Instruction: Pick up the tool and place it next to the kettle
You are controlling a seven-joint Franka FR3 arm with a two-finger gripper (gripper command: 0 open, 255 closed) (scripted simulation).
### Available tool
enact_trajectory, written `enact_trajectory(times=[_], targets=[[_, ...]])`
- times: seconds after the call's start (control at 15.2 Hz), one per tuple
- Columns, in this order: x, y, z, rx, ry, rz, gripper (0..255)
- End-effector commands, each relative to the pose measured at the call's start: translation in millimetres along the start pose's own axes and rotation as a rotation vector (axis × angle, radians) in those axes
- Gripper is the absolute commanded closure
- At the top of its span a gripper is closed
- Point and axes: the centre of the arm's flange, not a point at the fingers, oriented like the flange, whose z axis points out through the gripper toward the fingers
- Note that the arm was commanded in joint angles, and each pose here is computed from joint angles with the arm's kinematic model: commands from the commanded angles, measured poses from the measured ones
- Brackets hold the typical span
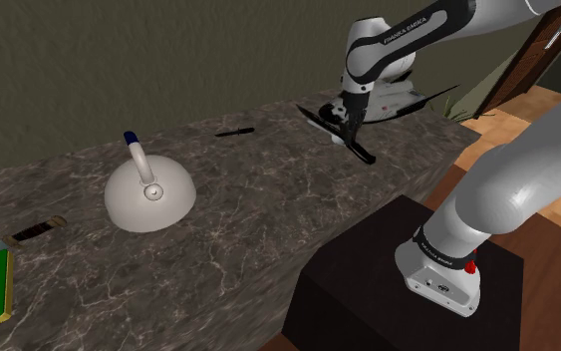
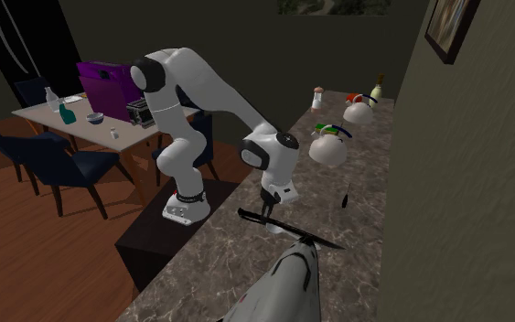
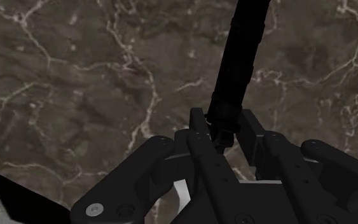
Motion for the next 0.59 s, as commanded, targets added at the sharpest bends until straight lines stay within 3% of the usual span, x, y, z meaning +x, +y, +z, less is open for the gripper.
enact_trajectory(times=[0.0, 0.53], targets=[[-1.5, -0.1, -8.2, 0.0, 0.0, 0.0, 255], [-9.2, -1.1, -49.7, 0.0, 0.0, 0.0, 255]])
